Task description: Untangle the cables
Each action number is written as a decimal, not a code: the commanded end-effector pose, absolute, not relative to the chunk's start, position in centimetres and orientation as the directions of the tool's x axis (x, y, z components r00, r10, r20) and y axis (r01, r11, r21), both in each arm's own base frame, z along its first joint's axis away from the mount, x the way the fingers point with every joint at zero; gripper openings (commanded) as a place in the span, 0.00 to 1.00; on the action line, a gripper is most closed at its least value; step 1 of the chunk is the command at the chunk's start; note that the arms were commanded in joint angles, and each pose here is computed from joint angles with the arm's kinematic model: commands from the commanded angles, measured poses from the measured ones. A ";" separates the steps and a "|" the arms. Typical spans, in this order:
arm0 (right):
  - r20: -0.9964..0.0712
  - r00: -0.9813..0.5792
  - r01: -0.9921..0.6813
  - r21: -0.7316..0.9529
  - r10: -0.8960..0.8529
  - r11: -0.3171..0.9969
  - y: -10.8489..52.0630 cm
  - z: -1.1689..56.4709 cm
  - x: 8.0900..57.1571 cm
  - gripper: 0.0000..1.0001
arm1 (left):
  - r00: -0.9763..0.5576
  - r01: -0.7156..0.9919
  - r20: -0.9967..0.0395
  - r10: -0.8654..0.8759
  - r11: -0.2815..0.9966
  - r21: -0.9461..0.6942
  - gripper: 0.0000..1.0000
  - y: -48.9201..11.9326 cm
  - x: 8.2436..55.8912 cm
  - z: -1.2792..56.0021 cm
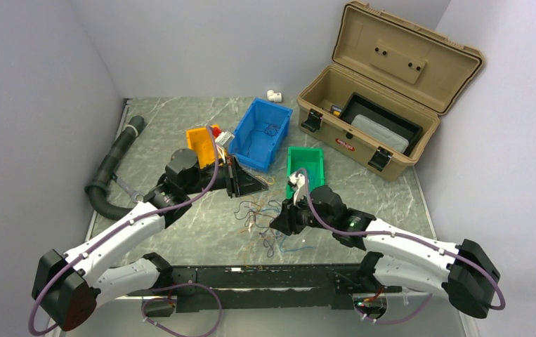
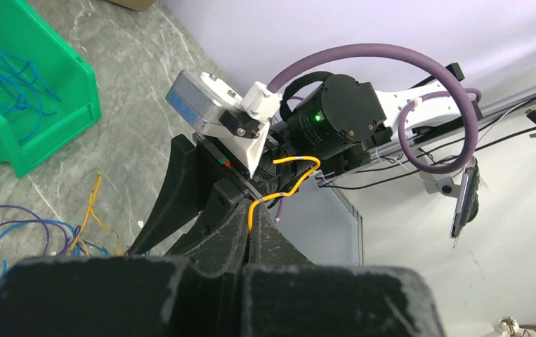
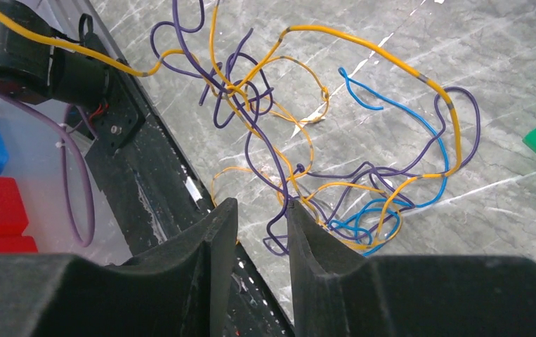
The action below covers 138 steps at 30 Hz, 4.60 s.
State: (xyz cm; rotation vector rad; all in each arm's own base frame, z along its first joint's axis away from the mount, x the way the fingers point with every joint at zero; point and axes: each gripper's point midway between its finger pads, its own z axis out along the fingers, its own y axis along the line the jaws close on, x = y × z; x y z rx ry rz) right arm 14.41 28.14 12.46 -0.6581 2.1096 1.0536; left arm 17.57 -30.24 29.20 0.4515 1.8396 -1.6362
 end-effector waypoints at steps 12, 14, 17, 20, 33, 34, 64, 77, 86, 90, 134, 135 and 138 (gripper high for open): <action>-0.794 -0.607 -0.626 0.467 -0.016 0.624 27.6 14.1 16.8 0.00 | -0.683 0.682 -0.706 -0.184 0.186 -0.708 0.00 -29.8 17.8 31.4; -0.797 -0.603 -0.603 0.465 0.010 0.649 27.0 14.6 17.1 0.00 | -0.676 0.678 -0.712 -0.188 0.219 -0.702 0.00 -29.5 18.1 31.1; -0.809 -0.584 -0.547 0.447 0.060 0.708 25.3 15.5 17.9 0.00 | -0.666 0.660 -0.717 -0.205 0.284 -0.695 0.00 -28.7 19.1 30.6; -0.822 -0.556 -0.461 0.424 0.119 0.780 23.0 16.6 18.9 0.00 | -0.663 0.619 -0.713 -0.229 0.367 -0.694 0.00 -27.3 20.4 29.5; -0.888 -0.331 0.106 0.301 0.319 0.948 8.2 21.7 20.4 0.00 | -0.539 0.300 -0.763 -0.357 0.765 -0.570 0.00 -15.2 25.8 25.4; -0.894 -0.314 0.138 0.292 0.321 0.946 7.2 22.3 20.3 0.00 | -0.528 0.270 -0.770 -0.359 0.789 -0.552 0.00 -14.3 26.0 25.3; -0.904 0.010 0.454 0.385 0.428 0.803 -5.8 29.5 15.4 0.00 | 0.157 -0.679 -0.946 -0.285 0.664 -0.313 0.00 9.9 17.8 36.1; -0.922 -0.164 -0.095 0.369 0.351 0.925 6.6 31.3 18.6 0.00 | -0.159 0.589 -0.946 -0.281 0.742 -0.319 0.00 -13.9 21.9 37.1; -0.947 -0.152 -0.314 0.318 0.283 0.895 11.5 38.4 19.2 0.00 | -0.255 0.787 -0.947 -0.198 0.526 -0.322 0.00 -20.0 19.8 33.5; -0.954 -0.113 -0.375 0.301 0.279 0.877 12.7 41.7 19.3 0.00 | -0.260 0.794 -0.953 -0.153 0.528 -0.301 0.00 -21.7 19.9 31.8; -0.891 -0.013 -0.531 0.391 0.454 0.751 13.7 52.6 17.4 0.00 | -0.061 0.946 -0.944 -0.325 0.283 -0.158 0.21 -39.3 18.4 32.3; -0.890 -0.014 -0.531 0.394 0.457 0.750 13.6 52.6 17.4 0.00 | -0.052 0.950 -0.943 -0.328 0.275 -0.148 0.26 -39.7 18.2 32.4; -0.888 -0.018 -0.531 0.398 0.459 0.748 13.7 52.5 17.4 0.00 | -0.024 0.954 -0.943 -0.333 0.275 -0.121 0.39 -40.4 18.2 32.4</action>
